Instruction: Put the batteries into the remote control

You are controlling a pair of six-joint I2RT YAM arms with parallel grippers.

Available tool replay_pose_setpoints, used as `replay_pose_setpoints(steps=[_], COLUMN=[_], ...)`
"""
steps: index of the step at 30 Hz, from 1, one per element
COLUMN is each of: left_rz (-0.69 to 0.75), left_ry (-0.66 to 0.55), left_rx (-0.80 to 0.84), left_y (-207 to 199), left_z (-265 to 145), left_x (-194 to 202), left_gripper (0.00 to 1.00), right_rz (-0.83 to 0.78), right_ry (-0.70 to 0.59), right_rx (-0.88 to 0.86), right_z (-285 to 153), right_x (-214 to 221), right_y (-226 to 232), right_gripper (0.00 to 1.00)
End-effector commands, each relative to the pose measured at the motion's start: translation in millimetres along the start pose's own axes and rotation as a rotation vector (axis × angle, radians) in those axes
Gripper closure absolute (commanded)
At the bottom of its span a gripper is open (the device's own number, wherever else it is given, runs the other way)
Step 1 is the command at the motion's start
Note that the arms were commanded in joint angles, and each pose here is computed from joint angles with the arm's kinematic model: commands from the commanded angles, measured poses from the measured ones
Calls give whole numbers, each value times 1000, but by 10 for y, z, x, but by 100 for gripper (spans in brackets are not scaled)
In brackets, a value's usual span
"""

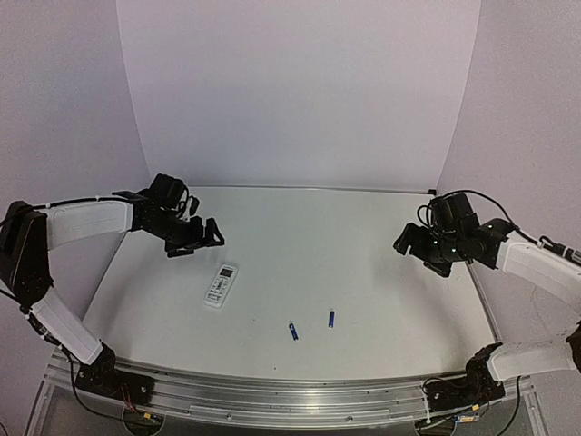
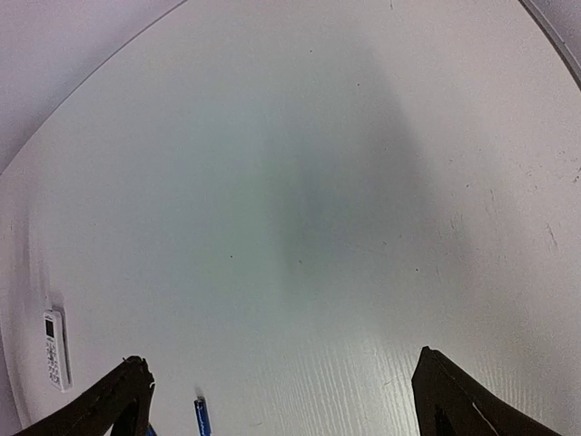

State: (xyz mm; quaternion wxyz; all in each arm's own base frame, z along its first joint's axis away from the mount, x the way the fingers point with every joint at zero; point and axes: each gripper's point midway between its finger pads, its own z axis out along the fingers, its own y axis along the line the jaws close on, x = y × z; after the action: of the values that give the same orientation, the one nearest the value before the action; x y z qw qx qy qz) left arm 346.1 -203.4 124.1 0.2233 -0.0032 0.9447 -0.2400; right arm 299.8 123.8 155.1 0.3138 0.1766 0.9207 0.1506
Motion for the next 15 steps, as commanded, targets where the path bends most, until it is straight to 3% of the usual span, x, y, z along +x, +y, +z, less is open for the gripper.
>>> replay_pose_setpoints(steps=[1,7,15], left_rz=[79,196,224], left_ry=[64,135,201], left_rx=[8,-75,-117], left_y=[-156,-253,-158], left_z=[240,501,659], left_x=[159,396,561], left_gripper=[0,0,3], right_rz=[16,1,-30], right_ry=[30,37,25], right_rx=[-15,-15,-28], right_z=[-22,-19,-67], right_x=[99,130,126], right_y=[-20,-37,-42], right_gripper=[3,3,3])
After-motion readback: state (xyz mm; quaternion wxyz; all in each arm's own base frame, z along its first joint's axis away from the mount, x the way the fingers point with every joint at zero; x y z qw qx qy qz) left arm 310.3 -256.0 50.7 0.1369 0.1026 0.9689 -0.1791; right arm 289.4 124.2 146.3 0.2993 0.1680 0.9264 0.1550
